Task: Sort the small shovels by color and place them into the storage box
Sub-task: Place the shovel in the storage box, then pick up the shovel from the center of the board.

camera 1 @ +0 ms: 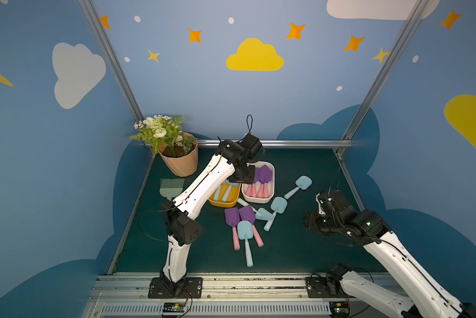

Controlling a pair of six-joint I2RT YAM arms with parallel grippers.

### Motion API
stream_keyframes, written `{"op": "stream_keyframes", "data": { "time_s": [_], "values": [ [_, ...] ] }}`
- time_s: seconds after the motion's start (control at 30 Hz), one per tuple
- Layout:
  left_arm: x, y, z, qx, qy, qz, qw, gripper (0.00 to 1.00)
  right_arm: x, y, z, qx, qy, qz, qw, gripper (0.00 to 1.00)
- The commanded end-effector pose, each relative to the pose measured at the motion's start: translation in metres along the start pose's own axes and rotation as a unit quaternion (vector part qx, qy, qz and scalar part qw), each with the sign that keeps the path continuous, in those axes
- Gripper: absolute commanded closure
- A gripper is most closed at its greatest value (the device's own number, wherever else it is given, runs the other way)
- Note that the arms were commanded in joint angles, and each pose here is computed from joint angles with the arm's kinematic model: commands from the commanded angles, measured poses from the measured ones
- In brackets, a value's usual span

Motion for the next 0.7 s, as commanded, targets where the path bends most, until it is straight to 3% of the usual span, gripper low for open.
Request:
{"op": "stream_keyframes", "data": {
  "time_s": [0.0,0.43,0.67],
  "values": [
    [0.017,0.018,0.013,0.016,-0.024,-0.014,0.999,0.60,0.005,-0.002,-0.001,-0.004,0.002,0.012,1.000,0.55],
    [0.018,0.091,0.111,0.096,-0.026,-0.043,0.994,0.58,0.000,-0.002,-0.002,-0.020,0.007,0.025,0.999,0.55],
    [0.009,0.107,0.149,0.119,-0.005,-0.037,0.992,0.56,-0.011,0.000,0.001,-0.033,0.030,0.025,0.999,0.55]
  ]
}}
Point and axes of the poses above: each gripper's point midway between its finger pads, its own x axis back along the fingers, its own y axis along the line the jaws close on, z = x × y, the point moved 5 cm from there along x, back along the fingers, and after that the axes turned 1 degree about x, right-handed, at the moved point
